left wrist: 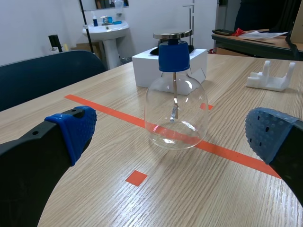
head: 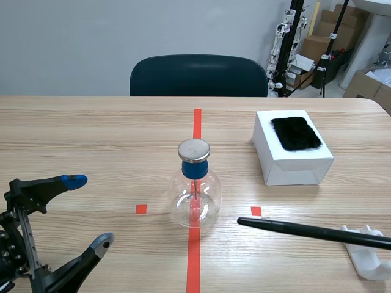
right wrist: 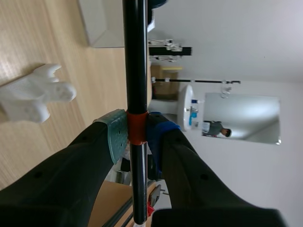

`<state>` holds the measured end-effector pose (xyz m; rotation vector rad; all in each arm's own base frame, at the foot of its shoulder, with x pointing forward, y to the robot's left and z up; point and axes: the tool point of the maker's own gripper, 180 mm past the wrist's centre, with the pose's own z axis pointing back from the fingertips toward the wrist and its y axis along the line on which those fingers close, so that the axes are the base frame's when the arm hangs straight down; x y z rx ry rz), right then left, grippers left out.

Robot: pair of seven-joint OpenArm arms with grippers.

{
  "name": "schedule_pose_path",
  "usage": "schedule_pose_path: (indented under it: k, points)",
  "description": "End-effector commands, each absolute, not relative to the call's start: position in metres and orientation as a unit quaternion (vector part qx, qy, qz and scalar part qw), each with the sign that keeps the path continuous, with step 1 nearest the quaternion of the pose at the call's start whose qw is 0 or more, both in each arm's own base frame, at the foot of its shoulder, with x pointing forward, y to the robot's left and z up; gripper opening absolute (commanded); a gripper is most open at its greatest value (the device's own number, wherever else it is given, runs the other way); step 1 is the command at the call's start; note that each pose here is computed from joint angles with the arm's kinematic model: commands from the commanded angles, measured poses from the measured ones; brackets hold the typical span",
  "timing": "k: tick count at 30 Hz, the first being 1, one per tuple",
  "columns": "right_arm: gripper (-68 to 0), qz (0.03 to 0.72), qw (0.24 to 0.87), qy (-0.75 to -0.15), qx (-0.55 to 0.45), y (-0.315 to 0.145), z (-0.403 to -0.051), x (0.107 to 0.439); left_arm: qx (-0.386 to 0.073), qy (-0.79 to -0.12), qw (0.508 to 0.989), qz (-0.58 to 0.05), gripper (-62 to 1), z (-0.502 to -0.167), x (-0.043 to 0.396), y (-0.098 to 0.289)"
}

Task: Do the electroscope experiment. put the rod down on the box

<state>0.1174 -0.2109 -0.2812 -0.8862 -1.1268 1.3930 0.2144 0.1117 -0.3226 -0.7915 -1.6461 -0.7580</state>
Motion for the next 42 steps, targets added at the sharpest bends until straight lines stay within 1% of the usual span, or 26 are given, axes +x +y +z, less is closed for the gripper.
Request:
schedule_pose_path:
  k: [1,6,9,12,16,21,26,33,42]
  points:
    - [-67.1,0.597,0.531,-0.473,-0.372,-0.214,-0.276,0.126,-0.334,-0.708,0.535,-0.318,1.4,-0.312,0.218,0.115]
    - [-67.1,0.624,0.540,-0.455,-0.335,-0.218,-0.288,0.133,-0.334,-0.708,0.535,-0.318,1.4,-0.312,0.218,0.115]
    - [-67.1,0.627,0.552,-0.447,-0.319,-0.220,-0.292,0.143,-0.334,-0.708,0.535,-0.318,1.4,-0.312,0.218,0.115]
    - [-67.1,0.634,0.579,-0.419,-0.296,-0.224,-0.301,0.159,-0.334,-0.708,0.535,-0.318,1.4,-0.312,0.218,0.115]
    - [-67.1,0.646,0.599,-0.394,-0.262,-0.226,-0.306,0.177,-0.334,-0.708,0.535,-0.318,1.4,-0.312,0.218,0.115]
    - [-67.1,0.668,0.628,-0.346,-0.199,-0.225,-0.314,0.188,-0.334,-0.708,0.535,-0.318,1.4,-0.312,0.218,0.115]
    - [-67.1,0.694,0.627,-0.315,-0.161,-0.218,-0.318,0.198,-0.334,-0.708,0.535,-0.318,1.4,-0.312,0.218,0.115]
    - [-67.1,0.726,0.617,-0.277,-0.127,-0.202,-0.328,0.203,-0.334,-0.708,0.535,-0.318,1.4,-0.312,0.218,0.115]
    - [-67.1,0.738,0.628,-0.232,-0.091,-0.191,-0.339,0.199,-0.334,-0.708,0.535,-0.318,1.4,-0.312,0.218,0.115]
